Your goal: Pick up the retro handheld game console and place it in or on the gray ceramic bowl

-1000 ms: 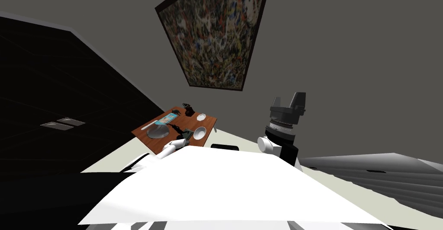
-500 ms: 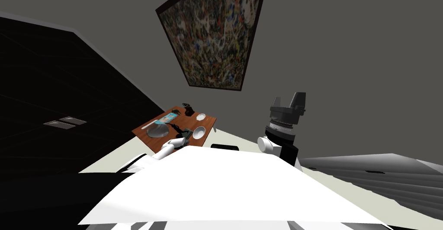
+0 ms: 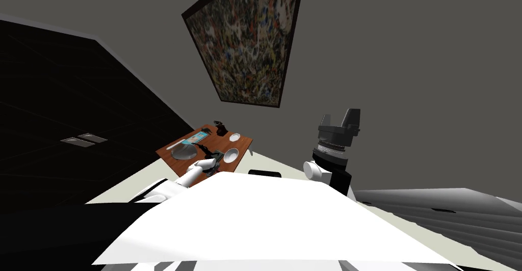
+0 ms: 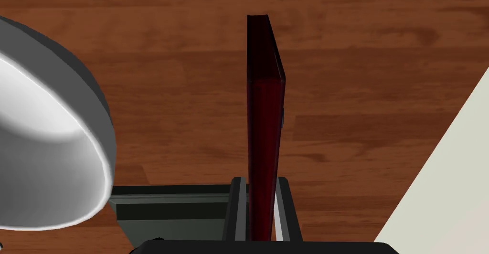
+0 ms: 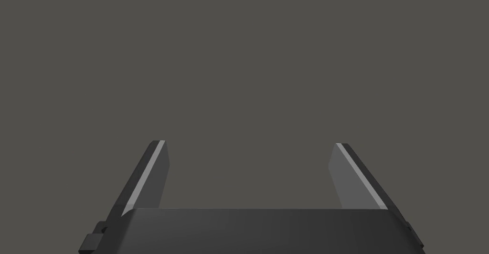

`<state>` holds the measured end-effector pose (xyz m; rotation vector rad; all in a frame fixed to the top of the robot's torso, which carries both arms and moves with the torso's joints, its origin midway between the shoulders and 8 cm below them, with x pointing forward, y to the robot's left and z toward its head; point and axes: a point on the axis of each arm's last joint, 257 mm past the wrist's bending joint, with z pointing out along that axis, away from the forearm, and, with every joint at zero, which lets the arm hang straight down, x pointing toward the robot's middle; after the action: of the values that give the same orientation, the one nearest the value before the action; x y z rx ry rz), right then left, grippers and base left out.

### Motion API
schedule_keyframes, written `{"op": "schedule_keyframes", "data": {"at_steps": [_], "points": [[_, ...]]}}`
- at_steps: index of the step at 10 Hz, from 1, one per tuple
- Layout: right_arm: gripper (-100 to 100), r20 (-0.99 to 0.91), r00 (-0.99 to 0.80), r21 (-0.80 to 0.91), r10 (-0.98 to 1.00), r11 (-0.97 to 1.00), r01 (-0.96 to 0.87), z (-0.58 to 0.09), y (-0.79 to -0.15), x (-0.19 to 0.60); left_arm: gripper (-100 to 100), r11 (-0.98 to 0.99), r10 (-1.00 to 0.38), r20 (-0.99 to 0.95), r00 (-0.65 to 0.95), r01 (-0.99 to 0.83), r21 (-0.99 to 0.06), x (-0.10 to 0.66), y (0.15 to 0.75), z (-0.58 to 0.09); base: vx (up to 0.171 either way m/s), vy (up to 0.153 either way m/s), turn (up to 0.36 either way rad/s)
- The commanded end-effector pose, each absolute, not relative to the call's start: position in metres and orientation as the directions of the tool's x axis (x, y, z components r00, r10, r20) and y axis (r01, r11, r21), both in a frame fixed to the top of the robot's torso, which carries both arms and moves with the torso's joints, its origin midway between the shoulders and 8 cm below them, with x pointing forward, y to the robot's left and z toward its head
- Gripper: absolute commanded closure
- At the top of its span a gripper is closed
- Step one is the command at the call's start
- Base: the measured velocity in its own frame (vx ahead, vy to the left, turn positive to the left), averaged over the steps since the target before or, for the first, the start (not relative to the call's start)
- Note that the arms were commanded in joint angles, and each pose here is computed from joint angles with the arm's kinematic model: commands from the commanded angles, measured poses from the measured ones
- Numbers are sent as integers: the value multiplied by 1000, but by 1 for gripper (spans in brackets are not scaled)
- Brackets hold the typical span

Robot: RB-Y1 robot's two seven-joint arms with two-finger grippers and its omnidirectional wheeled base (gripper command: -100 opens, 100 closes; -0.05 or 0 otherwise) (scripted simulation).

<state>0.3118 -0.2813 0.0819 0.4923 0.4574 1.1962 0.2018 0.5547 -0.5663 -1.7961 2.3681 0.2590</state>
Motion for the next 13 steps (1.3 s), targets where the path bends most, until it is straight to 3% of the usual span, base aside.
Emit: {"op": "schedule_keyframes", "data": {"at_steps": [1,13], "points": [[0,-76,301,585,951,287,-759,82,-281,312,100,264,-935,-230,-270,-963,55,205,563,-557,23,-108,51],[0,-76,301,585,951,287,-759,82,-281,312,100,278,-930,-241,-276,-960,26,260,610,-471,55,-85,21]]}}
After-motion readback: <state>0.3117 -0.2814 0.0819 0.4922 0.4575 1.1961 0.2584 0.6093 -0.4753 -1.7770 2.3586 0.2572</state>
